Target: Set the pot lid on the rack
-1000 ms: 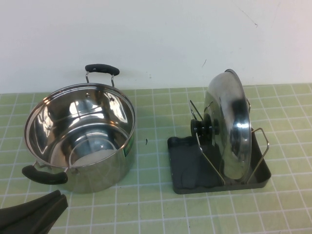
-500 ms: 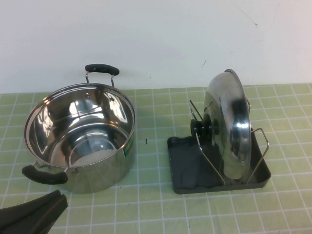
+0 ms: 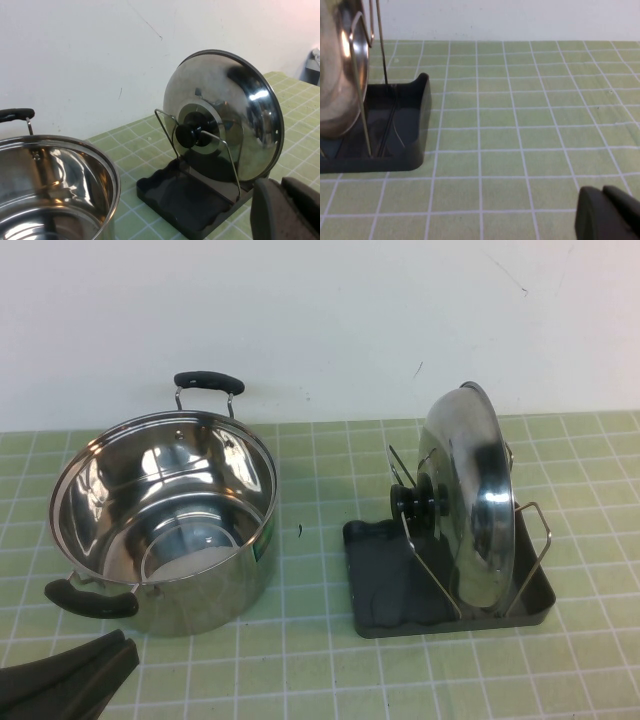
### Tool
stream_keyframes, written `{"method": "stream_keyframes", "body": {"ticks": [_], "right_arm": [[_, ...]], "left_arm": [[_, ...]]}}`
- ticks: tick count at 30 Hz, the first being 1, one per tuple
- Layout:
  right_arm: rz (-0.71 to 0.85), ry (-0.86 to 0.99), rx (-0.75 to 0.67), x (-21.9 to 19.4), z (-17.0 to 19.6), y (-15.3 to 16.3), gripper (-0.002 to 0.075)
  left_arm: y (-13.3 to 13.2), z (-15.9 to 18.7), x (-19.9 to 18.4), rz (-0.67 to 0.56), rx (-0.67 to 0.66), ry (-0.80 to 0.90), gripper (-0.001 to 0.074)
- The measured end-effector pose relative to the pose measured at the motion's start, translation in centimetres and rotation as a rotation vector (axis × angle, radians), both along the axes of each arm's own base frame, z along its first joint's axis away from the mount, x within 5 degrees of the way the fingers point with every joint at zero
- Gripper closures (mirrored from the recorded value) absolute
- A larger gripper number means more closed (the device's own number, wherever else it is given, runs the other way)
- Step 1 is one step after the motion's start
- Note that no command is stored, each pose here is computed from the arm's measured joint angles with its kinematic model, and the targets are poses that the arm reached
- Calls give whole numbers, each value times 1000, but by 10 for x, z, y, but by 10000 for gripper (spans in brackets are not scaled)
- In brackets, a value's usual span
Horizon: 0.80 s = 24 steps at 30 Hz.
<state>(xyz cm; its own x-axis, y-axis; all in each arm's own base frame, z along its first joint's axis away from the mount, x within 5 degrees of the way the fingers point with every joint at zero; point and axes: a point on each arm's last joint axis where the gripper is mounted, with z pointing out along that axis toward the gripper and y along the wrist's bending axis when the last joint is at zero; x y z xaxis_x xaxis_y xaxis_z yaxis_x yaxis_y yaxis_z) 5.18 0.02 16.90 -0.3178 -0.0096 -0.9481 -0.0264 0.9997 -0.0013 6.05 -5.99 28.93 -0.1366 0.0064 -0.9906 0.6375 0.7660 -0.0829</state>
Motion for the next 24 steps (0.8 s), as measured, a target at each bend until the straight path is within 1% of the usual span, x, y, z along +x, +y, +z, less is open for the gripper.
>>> {"method": "stream_keyframes", "body": {"ticks": [10, 11, 13, 14, 16, 19, 20, 22, 23, 24], "right_arm": [[0, 0, 0, 0, 0, 0, 727], [0, 0, 0, 0, 0, 0, 727], [2, -2, 0, 0, 1, 0, 727], [1, -2, 0, 0, 1, 0, 727], [1, -2, -2, 0, 1, 0, 727], [1, -2, -2, 0, 1, 0, 727], [1, -2, -2, 0, 1, 0, 727], [1, -2, -2, 0, 1, 0, 727], [1, -2, -3, 0, 1, 0, 727], [1, -2, -3, 0, 1, 0, 727]], "left_arm": [[0, 0, 0, -9, 5, -7, 736], [0, 1, 0, -2, 13, -24, 736], [4, 4, 1, 49, 21, -69, 737], [7, 6, 2, 87, 4, -91, 737], [12, 14, 3, 157, -92, -127, 737], [25, 26, 4, 283, -324, -147, 737], [30, 25, 6, 337, -394, -139, 737], [42, 17, 7, 454, -469, -121, 737], [46, 11, 8, 499, -523, -87, 737], [51, 1, 9, 556, -543, -42, 737]]}}
